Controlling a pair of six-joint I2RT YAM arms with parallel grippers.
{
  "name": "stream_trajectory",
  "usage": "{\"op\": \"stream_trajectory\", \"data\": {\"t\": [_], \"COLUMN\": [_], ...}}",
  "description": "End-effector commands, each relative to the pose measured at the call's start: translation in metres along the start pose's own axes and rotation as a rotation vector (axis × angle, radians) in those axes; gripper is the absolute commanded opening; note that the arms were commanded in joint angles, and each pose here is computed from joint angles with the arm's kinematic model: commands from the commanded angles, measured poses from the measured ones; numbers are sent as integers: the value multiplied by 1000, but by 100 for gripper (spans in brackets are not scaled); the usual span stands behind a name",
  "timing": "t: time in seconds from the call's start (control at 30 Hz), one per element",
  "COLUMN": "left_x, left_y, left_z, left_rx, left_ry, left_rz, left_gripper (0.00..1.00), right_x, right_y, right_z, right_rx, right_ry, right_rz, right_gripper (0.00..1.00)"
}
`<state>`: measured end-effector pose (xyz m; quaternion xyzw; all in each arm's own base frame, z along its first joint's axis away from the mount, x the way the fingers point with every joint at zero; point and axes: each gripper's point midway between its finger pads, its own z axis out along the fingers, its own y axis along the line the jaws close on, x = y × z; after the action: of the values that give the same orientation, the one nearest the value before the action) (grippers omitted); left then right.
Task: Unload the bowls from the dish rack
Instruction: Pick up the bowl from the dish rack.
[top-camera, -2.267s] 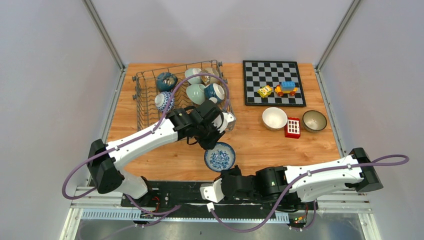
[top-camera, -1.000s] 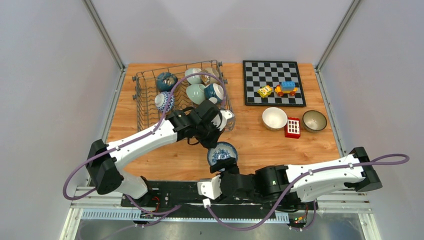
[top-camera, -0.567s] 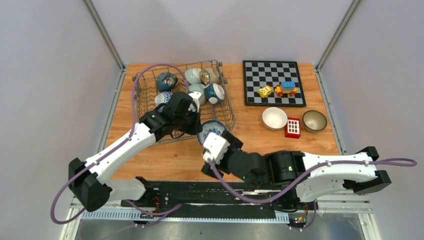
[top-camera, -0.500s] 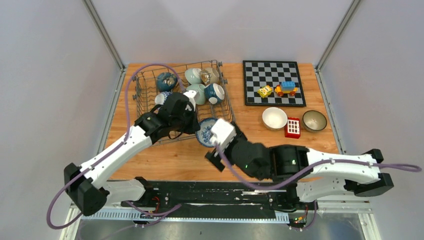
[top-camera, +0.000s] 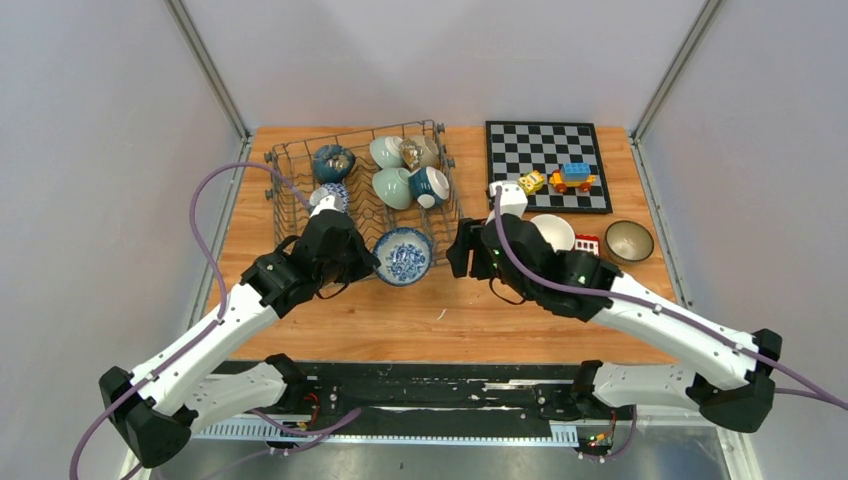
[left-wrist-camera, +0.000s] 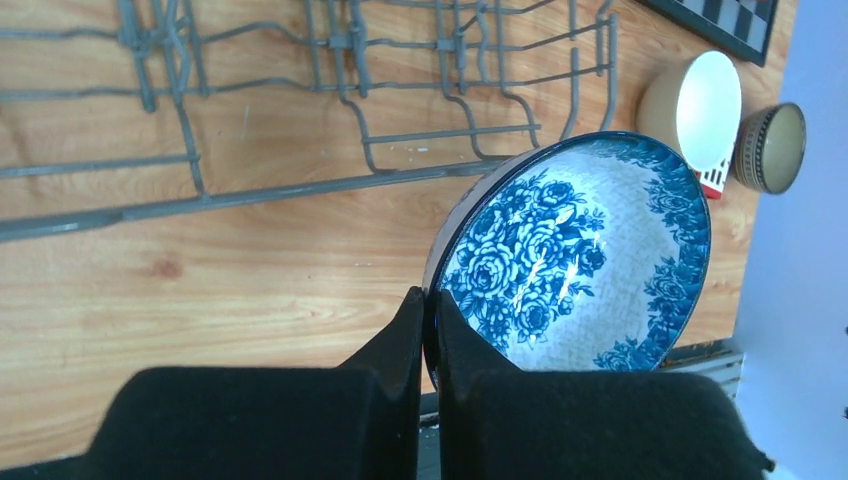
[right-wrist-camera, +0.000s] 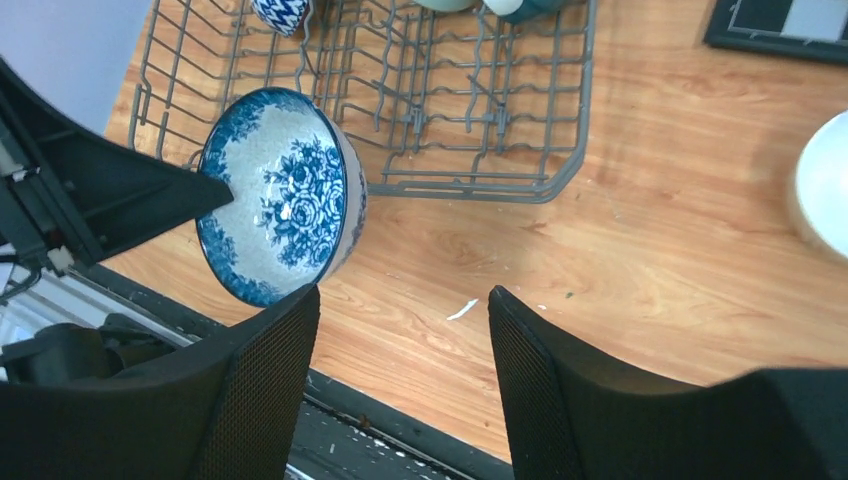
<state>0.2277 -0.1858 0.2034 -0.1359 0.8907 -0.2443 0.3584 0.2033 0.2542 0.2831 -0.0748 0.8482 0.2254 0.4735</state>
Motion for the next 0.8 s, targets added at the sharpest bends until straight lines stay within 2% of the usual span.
{"op": "stream_trajectory", "data": {"t": [0.0,0.23,0.5,0.77], "left_x": [-5,-7,-10,-6], "left_y": [-1,1,5,4], "left_z": [-7,-6,-11,-11], "left_rx": [-33,-87,-91,-73], "left_ry": [-51,-60,-82,-69], "left_rz": [-147,-80,-68,-64], "left_gripper": [0,0,0,0], "right_x": [7,23,39,42], "right_y": [15,42,33,37], "right_z": [21,51,72,91], "right_rx": [-41,-92,-19,-1], "right_ry": [56,149,205,227], "right_rz": [112,64,-11,-40], "right_gripper": [65,61,48,47]}}
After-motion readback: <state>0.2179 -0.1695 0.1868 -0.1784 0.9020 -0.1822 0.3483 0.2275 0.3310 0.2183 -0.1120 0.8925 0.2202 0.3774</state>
